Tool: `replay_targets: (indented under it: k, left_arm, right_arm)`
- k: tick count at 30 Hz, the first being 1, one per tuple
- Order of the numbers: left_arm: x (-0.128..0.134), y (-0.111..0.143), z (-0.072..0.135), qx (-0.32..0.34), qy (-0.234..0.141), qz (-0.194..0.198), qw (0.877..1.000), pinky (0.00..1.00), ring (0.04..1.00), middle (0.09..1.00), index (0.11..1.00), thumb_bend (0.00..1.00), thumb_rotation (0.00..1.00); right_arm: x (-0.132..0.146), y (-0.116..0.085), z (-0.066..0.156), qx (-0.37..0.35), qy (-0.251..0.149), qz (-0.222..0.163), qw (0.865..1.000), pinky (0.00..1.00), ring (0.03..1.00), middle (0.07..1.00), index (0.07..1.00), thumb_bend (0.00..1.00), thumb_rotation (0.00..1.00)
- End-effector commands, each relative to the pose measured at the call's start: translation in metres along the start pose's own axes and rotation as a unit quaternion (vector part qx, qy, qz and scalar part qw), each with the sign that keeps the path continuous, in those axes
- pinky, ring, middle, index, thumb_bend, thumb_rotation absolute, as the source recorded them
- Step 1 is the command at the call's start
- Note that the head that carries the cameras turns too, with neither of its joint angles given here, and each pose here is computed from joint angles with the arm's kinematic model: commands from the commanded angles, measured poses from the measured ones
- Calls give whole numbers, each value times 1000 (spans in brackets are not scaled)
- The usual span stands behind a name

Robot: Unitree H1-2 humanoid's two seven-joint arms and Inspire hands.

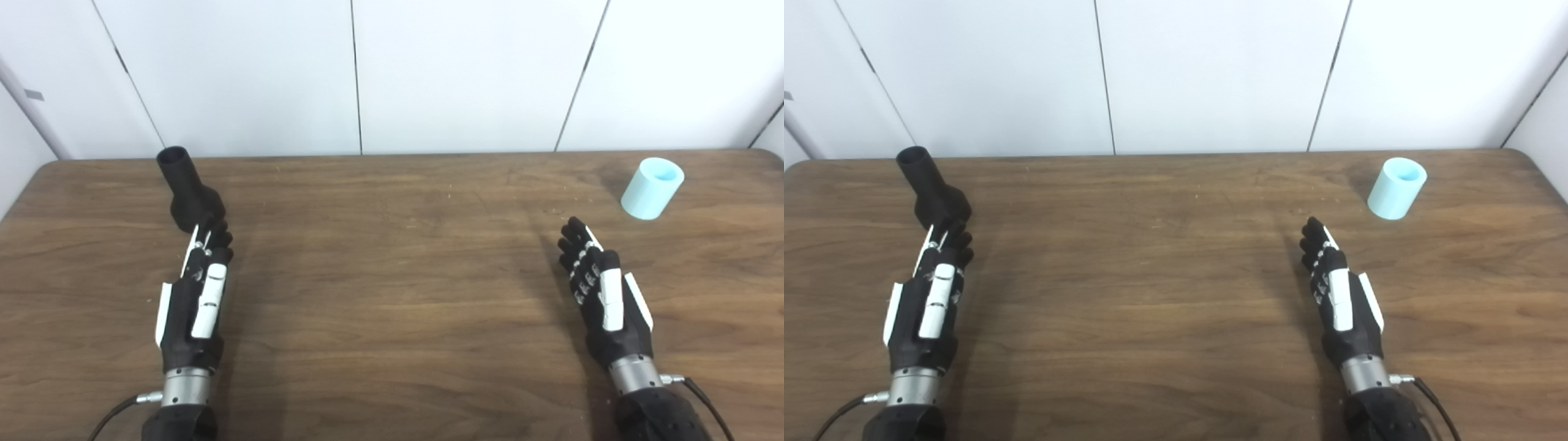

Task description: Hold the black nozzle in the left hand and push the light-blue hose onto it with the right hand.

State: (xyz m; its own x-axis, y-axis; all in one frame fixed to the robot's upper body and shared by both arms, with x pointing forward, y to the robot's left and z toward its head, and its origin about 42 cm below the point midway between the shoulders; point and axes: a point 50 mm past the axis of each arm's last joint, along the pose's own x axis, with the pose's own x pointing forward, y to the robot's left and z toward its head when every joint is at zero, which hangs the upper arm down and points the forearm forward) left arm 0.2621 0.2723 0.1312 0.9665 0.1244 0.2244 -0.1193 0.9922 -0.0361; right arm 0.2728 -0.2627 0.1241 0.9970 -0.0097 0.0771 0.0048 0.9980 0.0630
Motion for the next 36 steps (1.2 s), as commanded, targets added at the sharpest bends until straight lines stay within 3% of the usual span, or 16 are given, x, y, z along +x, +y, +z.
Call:
replay_targets:
  k: [1,36]
  left_arm:
    - [-8,1,-15,3,21,-2,1000,974,962,948,924,424,728]
    - [-8,-2,-14,2,24,-5,1000,972,957,940,922,438,735]
  right_arm:
    - [4,-2,5,-3,-15,7,1000,989,976,965,963,516,1000]
    - [5,-3,3,5,-16,11,1000,990,976,966,962,516,1000]
